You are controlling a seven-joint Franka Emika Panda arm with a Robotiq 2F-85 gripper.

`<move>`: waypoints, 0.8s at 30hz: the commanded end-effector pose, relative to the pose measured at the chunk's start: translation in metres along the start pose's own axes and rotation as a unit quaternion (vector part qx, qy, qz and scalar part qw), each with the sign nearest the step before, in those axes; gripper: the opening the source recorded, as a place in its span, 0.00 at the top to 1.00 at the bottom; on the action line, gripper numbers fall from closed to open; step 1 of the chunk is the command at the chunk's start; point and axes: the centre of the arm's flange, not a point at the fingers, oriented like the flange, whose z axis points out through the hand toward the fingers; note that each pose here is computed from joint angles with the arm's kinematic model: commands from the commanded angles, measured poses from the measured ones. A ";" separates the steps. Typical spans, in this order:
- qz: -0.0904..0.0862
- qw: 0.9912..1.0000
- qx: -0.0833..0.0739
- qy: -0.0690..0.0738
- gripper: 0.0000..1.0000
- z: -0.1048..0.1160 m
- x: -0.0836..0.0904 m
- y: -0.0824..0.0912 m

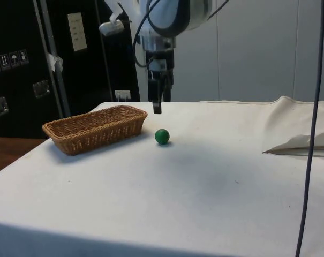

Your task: Pick up the ball and place it into the basket.

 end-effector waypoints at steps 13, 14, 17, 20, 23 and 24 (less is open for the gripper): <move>0.014 1.000 -0.003 -0.002 0.00 0.046 0.003 -0.009; 0.015 1.000 -0.004 -0.003 0.00 0.049 0.003 -0.010; 0.019 1.000 -0.005 -0.004 0.00 0.061 0.006 -0.013; 0.022 1.000 -0.006 -0.005 0.00 0.067 0.008 -0.015; 0.027 1.000 -0.006 -0.006 0.00 0.077 0.012 -0.017; 0.028 1.000 -0.005 -0.005 0.00 0.079 0.012 -0.017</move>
